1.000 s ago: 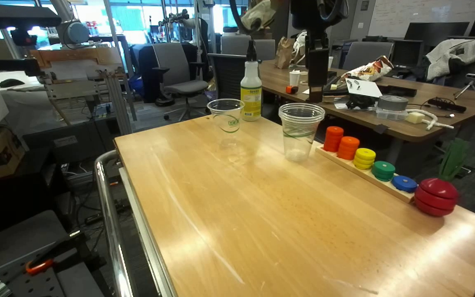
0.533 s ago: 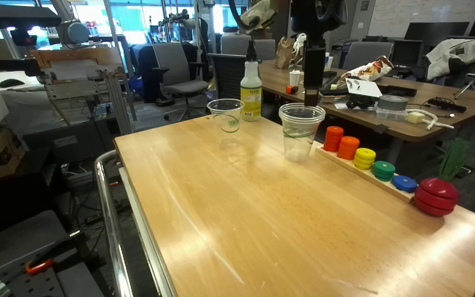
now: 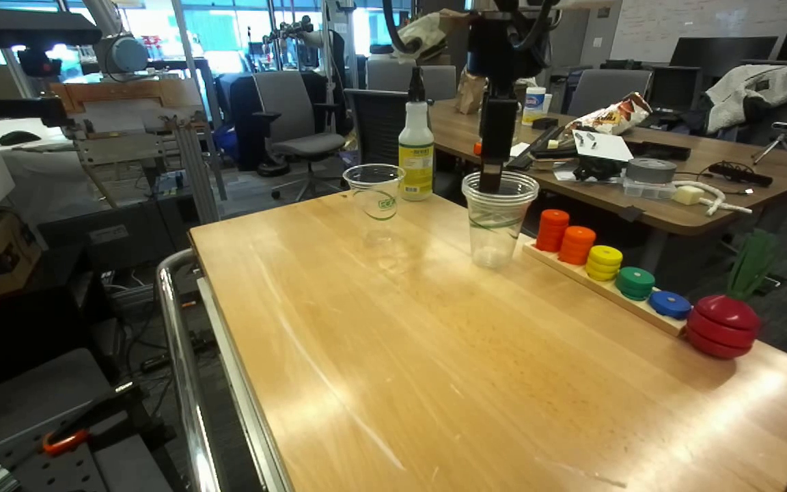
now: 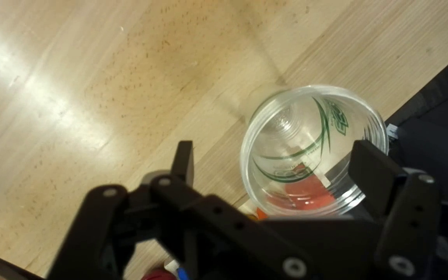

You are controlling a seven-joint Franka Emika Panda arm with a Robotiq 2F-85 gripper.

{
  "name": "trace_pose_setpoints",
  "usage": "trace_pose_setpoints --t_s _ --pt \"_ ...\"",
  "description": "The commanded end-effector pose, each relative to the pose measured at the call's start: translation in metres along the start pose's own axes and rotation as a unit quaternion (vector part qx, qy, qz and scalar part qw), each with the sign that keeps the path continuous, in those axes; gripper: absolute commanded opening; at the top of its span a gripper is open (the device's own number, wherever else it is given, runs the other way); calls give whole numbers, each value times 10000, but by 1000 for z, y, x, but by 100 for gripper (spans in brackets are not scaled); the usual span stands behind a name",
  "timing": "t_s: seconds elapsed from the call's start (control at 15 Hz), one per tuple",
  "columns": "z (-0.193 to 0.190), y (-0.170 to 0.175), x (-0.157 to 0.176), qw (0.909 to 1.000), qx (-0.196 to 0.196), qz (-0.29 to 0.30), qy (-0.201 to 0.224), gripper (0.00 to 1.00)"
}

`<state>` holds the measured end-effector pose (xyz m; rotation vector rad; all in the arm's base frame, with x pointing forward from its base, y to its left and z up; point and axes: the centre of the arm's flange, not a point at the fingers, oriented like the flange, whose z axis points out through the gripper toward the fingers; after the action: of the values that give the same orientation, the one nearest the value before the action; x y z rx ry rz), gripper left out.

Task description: Stack the cups

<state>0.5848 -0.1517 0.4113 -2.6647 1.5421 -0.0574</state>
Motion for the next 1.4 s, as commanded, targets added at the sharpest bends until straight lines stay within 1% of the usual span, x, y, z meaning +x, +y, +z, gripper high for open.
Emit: trace_pose_setpoints --t_s 0.0,0.13,0.2,0.27,0.33,0.47,0.53,0.6,0.67,0.73,0.8,0.93,1.07,1.13,1.2,1.27,1.33 --pt "1 -20 3 9997 -210 -69 -77 100" --pt "7 -22 2 9994 -322 -88 -128 94" --pt "11 -22 2 9992 -371 -89 -155 86" --pt "14 -21 2 9989 -430 -91 -167 80" --pt "17 -20 2 9987 -473 -86 -186 67" --pt "23 -17 5 9981 -579 -56 -182 68" --pt "25 -15 7 9979 -622 -29 -169 49" --pt "27 -14 9 9978 -650 7 -160 43" --pt "29 -13 10 9976 -674 26 -150 42" --pt "30 -12 11 9975 -691 43 -141 36" --pt "31 -12 12 9975 -697 71 -132 26" --pt "32 -13 12 9976 -663 122 -129 10" --pt "31 -15 11 9981 -593 144 -95 5" --pt "27 -18 10 9984 -541 151 -51 5" --pt "22 -21 9 9988 -478 144 0 7" --pt "18 -23 8 9991 -404 159 -16 4" --pt "15 -24 7 9992 -340 194 -27 4"
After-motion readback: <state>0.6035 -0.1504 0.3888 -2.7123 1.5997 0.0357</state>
